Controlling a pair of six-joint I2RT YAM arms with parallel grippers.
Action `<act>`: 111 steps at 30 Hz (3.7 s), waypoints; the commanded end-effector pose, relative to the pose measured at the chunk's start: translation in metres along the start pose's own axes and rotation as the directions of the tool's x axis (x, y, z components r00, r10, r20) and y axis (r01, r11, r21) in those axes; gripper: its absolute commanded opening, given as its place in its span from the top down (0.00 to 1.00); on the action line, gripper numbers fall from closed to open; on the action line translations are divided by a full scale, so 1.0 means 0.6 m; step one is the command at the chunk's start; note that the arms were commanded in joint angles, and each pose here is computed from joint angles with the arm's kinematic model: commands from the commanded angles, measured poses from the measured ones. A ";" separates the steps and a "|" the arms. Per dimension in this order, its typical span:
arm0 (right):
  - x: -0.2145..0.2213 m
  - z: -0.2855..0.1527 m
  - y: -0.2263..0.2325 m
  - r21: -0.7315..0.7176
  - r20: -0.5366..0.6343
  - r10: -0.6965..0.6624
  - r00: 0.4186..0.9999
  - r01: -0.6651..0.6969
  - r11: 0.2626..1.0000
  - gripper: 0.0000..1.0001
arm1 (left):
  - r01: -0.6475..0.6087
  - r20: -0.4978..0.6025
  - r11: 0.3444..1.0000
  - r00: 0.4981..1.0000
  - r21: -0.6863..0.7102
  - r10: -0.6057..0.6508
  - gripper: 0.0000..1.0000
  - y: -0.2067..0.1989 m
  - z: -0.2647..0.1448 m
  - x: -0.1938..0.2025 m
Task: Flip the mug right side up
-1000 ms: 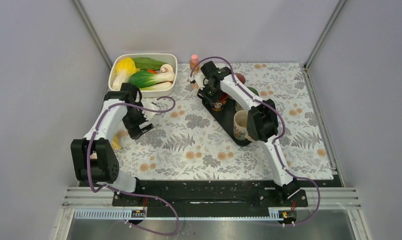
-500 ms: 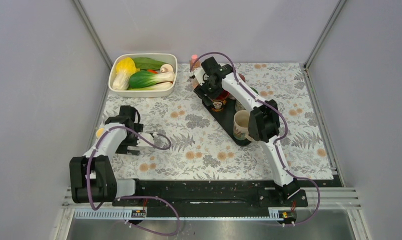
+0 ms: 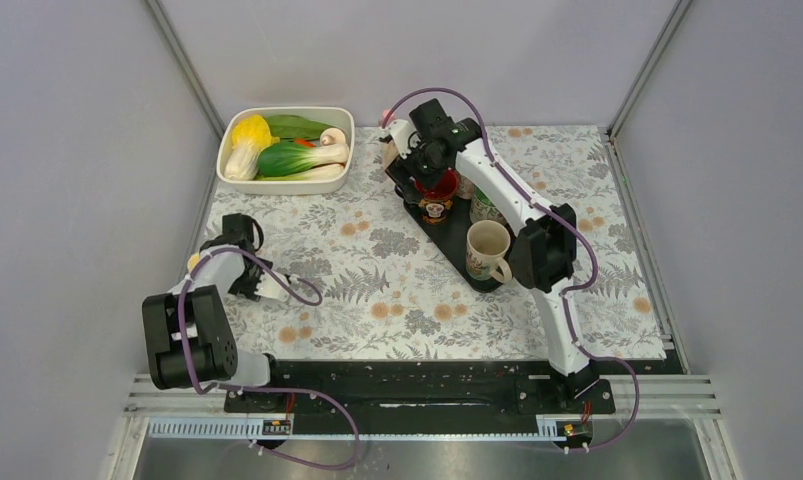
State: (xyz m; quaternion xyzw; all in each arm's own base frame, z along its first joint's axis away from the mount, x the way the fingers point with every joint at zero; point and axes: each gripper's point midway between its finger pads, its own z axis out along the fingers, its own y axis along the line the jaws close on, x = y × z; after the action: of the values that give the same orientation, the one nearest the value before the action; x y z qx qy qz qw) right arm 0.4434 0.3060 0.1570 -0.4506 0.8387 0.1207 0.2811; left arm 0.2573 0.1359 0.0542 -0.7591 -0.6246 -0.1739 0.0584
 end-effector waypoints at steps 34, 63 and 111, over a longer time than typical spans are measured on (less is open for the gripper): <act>-0.194 -0.290 0.285 -0.490 0.683 0.347 0.643 0.050 0.870 0.00 | 0.625 0.892 0.640 -0.251 0.446 -0.376 1.00 0.303 -0.572 -0.227; 0.089 -0.154 0.142 -0.027 0.123 -0.746 0.655 0.754 0.657 1.00 | 0.821 0.831 0.325 -0.288 0.470 -0.476 0.01 0.274 -0.539 -0.120; 0.166 -0.080 0.029 -0.277 -0.035 -0.785 0.619 0.748 0.603 0.44 | 0.847 0.801 0.297 -0.222 0.441 -0.556 0.01 0.269 -0.423 -0.127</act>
State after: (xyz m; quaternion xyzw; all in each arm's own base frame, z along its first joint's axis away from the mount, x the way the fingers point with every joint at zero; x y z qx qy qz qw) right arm 0.3744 0.2193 0.0884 -0.8053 0.5745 0.0633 0.1320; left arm 0.3450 -0.0506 0.2740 -0.1890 -0.8389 0.1941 -0.4721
